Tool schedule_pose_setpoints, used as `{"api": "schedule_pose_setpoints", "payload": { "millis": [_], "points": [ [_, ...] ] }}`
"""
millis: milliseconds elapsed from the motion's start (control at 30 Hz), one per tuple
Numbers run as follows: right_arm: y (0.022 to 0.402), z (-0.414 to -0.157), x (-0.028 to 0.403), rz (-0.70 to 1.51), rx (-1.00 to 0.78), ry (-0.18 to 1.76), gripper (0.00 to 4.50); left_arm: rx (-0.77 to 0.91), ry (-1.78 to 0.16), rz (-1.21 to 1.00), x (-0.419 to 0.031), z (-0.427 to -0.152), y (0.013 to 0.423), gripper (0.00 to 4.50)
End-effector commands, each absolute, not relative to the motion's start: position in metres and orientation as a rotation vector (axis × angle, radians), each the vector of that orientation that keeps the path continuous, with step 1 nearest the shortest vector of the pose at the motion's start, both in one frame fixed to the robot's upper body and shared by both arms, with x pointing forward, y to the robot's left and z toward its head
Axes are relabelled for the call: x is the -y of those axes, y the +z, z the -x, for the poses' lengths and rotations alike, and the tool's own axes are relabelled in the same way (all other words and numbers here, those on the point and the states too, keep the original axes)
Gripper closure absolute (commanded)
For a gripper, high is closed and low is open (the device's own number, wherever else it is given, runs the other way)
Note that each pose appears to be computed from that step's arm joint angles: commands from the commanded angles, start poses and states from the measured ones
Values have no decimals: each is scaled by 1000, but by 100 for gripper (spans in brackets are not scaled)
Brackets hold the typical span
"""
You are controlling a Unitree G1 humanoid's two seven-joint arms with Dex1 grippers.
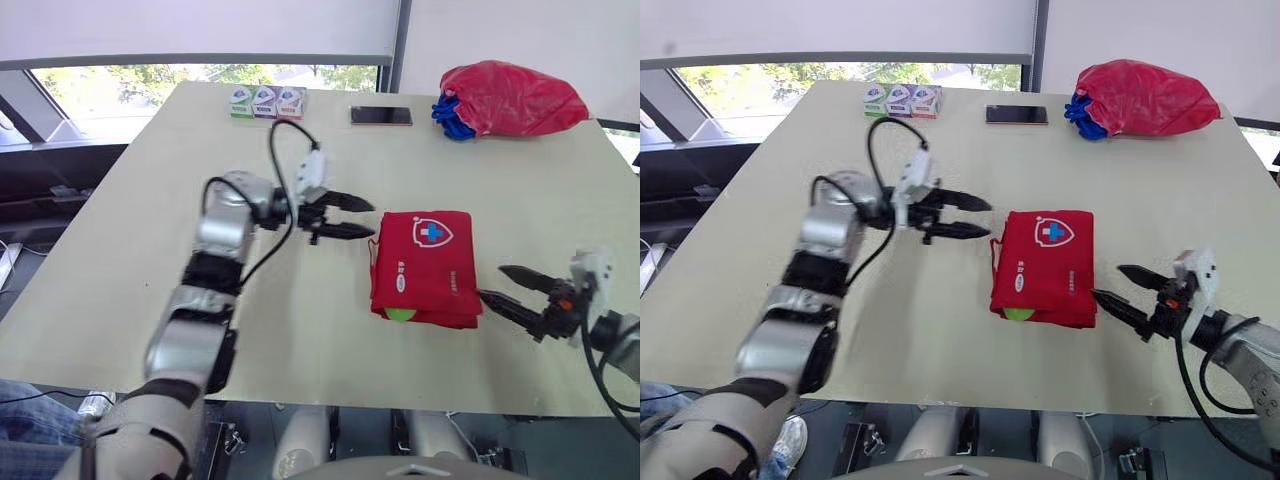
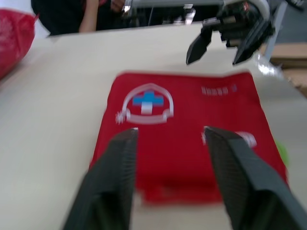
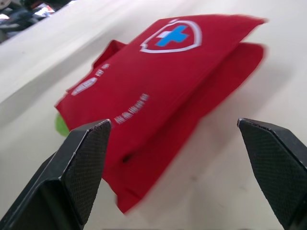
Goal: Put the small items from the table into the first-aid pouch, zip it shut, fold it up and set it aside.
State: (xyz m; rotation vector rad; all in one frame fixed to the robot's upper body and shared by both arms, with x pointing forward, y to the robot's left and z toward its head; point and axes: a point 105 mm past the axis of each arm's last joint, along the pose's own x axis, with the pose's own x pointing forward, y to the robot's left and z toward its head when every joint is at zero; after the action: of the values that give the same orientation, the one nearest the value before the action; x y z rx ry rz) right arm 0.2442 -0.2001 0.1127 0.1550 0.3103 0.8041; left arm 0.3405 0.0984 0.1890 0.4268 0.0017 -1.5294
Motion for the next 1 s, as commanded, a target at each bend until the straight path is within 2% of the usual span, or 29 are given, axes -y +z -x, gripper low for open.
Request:
{"api": "schedule_pose_setpoints", "payload": {
  "millis": [33,67,167,333,433,600,700,733,1000],
  "points": [
    [107,-247,196,-172,-361,808,0,74,-1561,-451,-103,-320,212,57],
    [104,-249,195,-200,-381,797,0,70,-1549,-447,-108,-315,215,5],
    [94,-249,187,-295,-443,797,0,58,-1522,-445,-118,-301,221,5],
    [83,-252,179,-315,-509,803,0,44,-1481,-425,-120,-291,226,5],
    [82,-255,174,-338,-527,817,67,40,-1454,-438,-121,-293,226,0],
    [85,-254,166,-358,-537,845,274,42,-1453,-434,-119,-293,229,0],
    [89,-256,165,-389,-511,830,415,52,-1446,-426,-118,-295,231,0],
    [93,-260,166,-405,-484,814,448,56,-1440,-419,-117,-297,231,0],
    [132,-313,195,-548,-186,548,448,79,-1352,-323,-113,-306,241,0]
  ]
}}
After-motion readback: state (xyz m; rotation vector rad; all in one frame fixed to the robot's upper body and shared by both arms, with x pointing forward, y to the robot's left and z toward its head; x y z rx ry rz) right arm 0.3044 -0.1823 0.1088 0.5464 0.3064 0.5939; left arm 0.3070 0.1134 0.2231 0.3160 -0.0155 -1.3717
